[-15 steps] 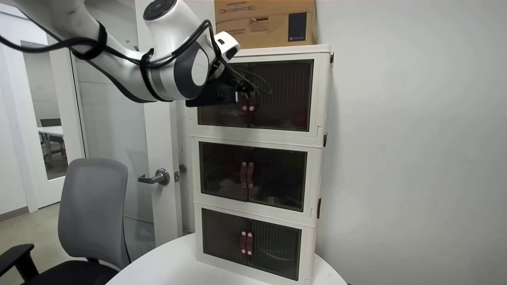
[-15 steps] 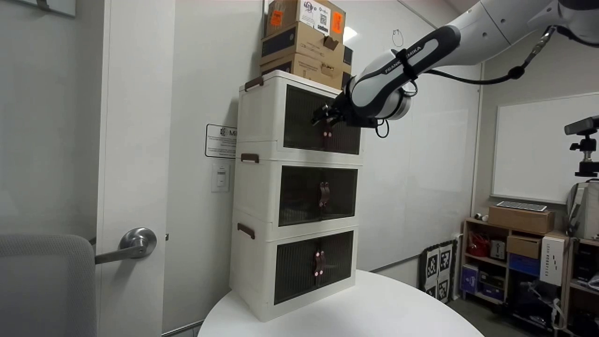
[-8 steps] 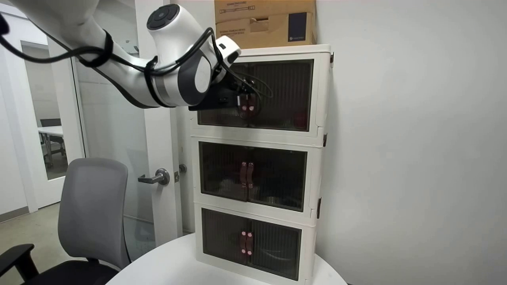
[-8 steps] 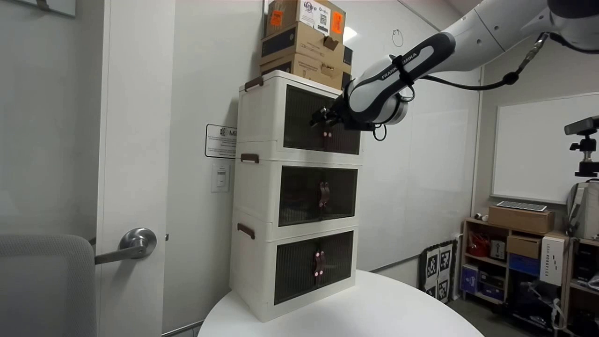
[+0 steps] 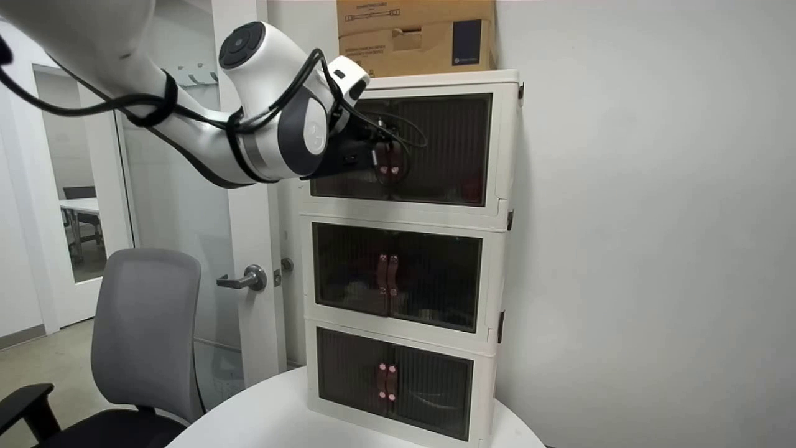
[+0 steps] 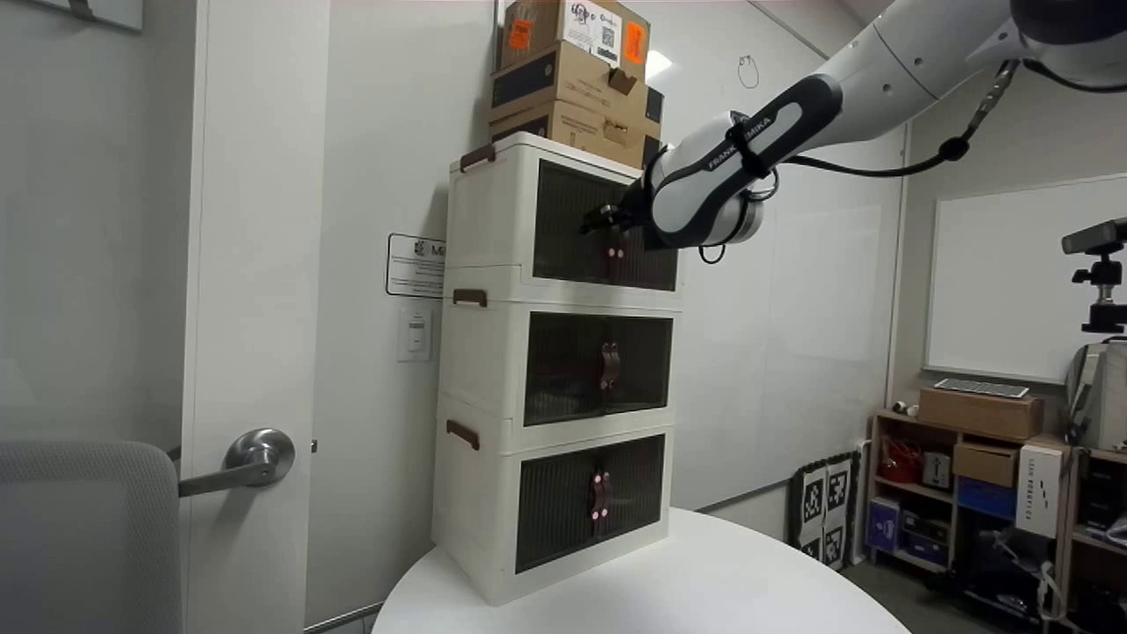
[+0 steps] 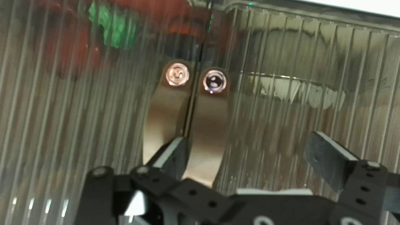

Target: Open the top cabinet doors

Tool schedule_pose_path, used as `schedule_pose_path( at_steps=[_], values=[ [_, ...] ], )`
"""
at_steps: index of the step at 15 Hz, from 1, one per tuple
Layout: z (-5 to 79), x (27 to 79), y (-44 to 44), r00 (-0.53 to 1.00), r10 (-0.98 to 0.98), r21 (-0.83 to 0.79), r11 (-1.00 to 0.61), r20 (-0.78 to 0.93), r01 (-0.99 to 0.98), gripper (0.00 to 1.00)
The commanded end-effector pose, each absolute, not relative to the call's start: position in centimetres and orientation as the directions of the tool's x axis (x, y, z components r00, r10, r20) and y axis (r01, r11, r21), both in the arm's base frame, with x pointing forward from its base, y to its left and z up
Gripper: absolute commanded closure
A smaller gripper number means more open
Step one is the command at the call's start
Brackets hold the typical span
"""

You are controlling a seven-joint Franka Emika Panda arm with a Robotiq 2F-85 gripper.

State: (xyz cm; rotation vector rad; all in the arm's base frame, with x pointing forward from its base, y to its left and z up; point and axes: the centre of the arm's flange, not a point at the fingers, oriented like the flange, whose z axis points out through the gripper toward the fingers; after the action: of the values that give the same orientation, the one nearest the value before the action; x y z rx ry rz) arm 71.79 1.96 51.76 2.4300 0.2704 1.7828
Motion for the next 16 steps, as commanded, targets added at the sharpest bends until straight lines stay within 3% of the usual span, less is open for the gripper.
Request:
schedule_pose_path(
  at_steps=[1, 16],
  values=[
    [51.0, 71.4, 4.2, 0.211, 0.216, 0.208, -0.976, 0.953, 0.059, 0.00],
    [47.3, 71.2, 2.6, 0.133, 0.140, 0.146, -0.989, 0.981, -0.033, 0.00]
  ],
)
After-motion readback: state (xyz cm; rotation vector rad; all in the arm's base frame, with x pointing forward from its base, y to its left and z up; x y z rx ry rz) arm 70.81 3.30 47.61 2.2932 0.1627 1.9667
